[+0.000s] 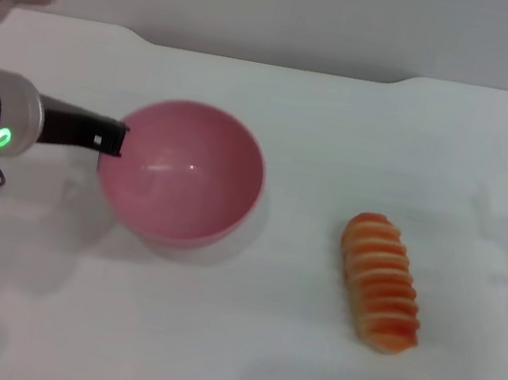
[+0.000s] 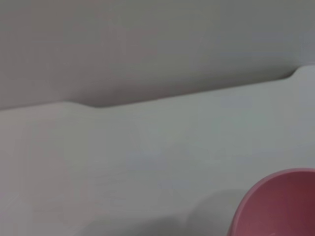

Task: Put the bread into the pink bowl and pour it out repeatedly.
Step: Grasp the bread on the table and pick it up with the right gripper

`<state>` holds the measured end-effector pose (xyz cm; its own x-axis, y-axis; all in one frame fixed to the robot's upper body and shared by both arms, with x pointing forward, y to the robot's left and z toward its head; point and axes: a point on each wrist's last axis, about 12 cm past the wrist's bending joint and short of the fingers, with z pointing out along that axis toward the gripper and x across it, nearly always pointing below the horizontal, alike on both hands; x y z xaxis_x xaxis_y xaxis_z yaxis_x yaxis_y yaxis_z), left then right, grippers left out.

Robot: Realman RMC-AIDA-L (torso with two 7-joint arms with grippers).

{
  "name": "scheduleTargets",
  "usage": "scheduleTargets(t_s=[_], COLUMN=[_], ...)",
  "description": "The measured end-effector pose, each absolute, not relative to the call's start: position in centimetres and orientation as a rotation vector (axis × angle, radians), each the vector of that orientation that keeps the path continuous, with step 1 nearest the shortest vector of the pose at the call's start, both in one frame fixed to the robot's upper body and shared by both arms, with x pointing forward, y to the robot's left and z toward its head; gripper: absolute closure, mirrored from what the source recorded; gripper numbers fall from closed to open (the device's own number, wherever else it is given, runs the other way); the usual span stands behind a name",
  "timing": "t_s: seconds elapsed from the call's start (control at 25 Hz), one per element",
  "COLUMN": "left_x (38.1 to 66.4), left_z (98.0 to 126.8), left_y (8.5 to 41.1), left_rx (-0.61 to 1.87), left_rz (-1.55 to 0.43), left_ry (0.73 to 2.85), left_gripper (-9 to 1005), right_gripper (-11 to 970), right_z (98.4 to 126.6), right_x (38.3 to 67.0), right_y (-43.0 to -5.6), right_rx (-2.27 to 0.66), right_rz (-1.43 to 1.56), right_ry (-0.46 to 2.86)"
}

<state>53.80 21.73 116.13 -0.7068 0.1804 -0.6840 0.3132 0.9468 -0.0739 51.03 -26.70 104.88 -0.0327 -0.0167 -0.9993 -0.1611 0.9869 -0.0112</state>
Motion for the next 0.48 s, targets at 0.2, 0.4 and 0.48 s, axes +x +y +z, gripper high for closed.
scheduleTargets(t_s=[0.2, 0.4, 0.48], left_x=[54.5, 55.0, 55.3], left_z=[117.2, 117.4, 117.4], left_y=[22.3, 22.3, 22.4], left_rx=[0.329, 0.336, 0.342], left_rz=[-0.21, -0.2, -0.192], left_ry=[2.35, 2.341, 2.338], left_gripper=[967, 967, 967], right_gripper=[340, 341, 342], right_z=[108.5, 116.9, 119.0], right_x=[53.1, 55.4, 56.3], right_y=[-25.2, -24.4, -24.2], right_rx=[-0.204, -0.277, -0.283], right_rz=[0.097, -0.016, -0.049], right_ry=[1.761, 1.937, 2.025])
